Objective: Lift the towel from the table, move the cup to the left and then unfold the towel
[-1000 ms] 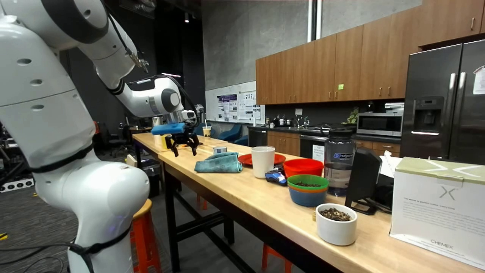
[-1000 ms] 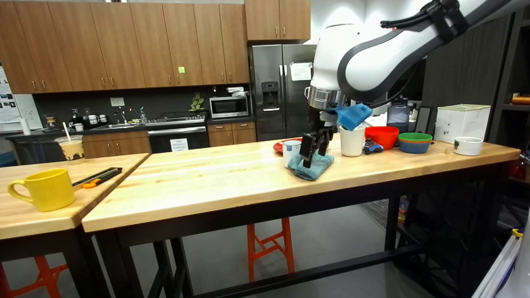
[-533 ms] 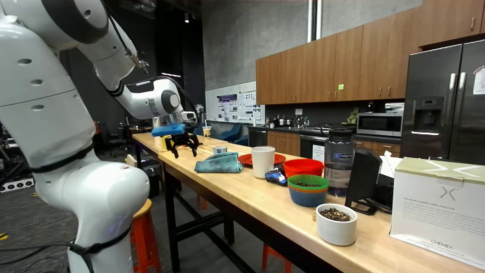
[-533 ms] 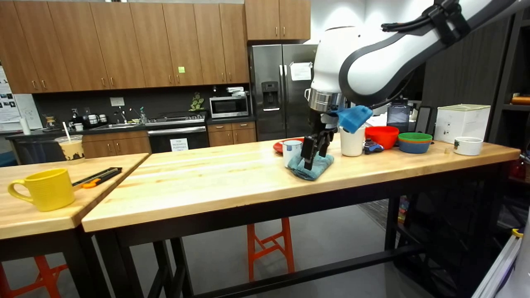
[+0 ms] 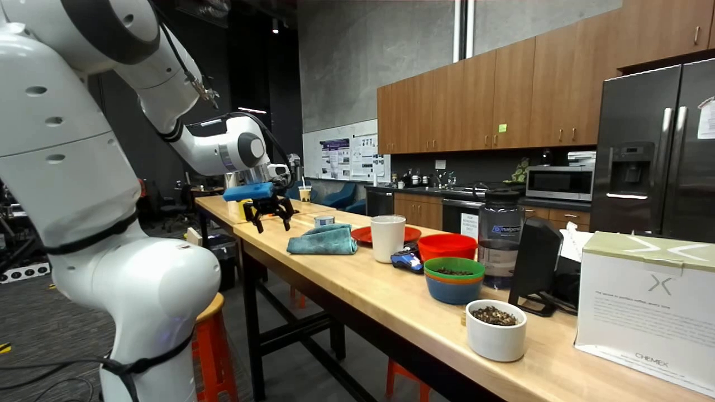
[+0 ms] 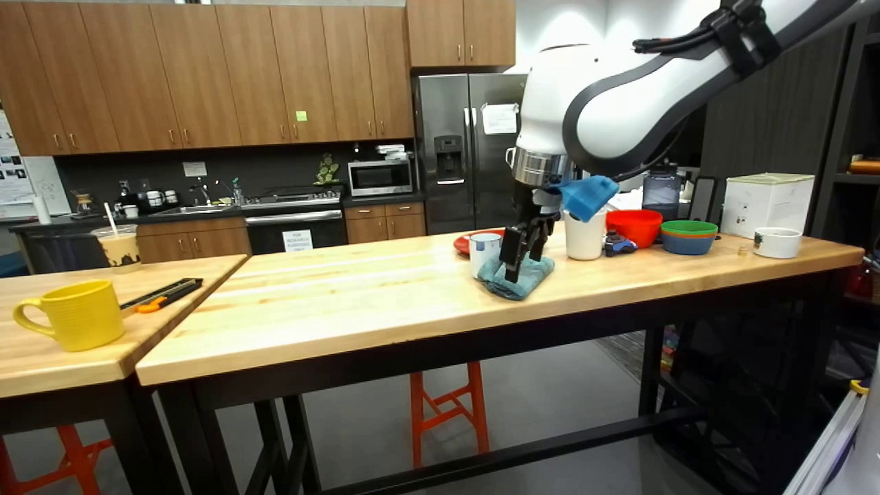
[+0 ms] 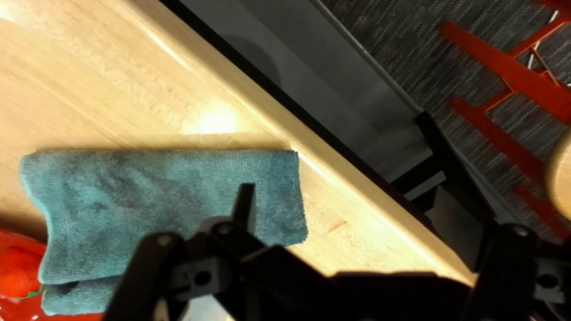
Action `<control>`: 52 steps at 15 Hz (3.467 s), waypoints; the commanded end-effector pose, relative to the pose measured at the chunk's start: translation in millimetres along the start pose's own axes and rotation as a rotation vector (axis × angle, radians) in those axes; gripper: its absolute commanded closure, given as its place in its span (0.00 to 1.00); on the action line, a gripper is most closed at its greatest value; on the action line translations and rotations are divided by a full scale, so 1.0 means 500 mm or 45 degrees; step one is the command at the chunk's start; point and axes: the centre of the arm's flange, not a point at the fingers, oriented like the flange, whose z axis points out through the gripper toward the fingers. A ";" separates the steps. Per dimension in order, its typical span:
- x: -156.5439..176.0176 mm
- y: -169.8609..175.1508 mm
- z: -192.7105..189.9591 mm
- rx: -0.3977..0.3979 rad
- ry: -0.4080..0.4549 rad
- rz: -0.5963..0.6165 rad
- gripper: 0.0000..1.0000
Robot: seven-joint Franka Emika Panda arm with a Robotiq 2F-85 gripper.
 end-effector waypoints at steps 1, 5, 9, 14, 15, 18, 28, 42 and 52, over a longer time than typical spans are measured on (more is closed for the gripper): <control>0.000 0.000 0.000 0.000 0.000 0.000 0.00; 0.000 0.000 0.000 0.000 0.000 0.000 0.00; -0.014 -0.001 0.005 -0.002 -0.012 -0.013 0.00; 0.004 0.001 0.007 -0.012 0.032 -0.045 0.00; 0.009 0.001 0.008 -0.018 0.050 -0.058 0.00; 0.017 -0.007 0.022 -0.027 0.091 -0.082 0.00; 0.040 0.005 0.065 -0.100 0.147 -0.217 0.00; 0.020 0.005 0.091 -0.166 0.145 -0.283 0.00; 0.021 -0.012 0.106 -0.156 0.179 -0.314 0.00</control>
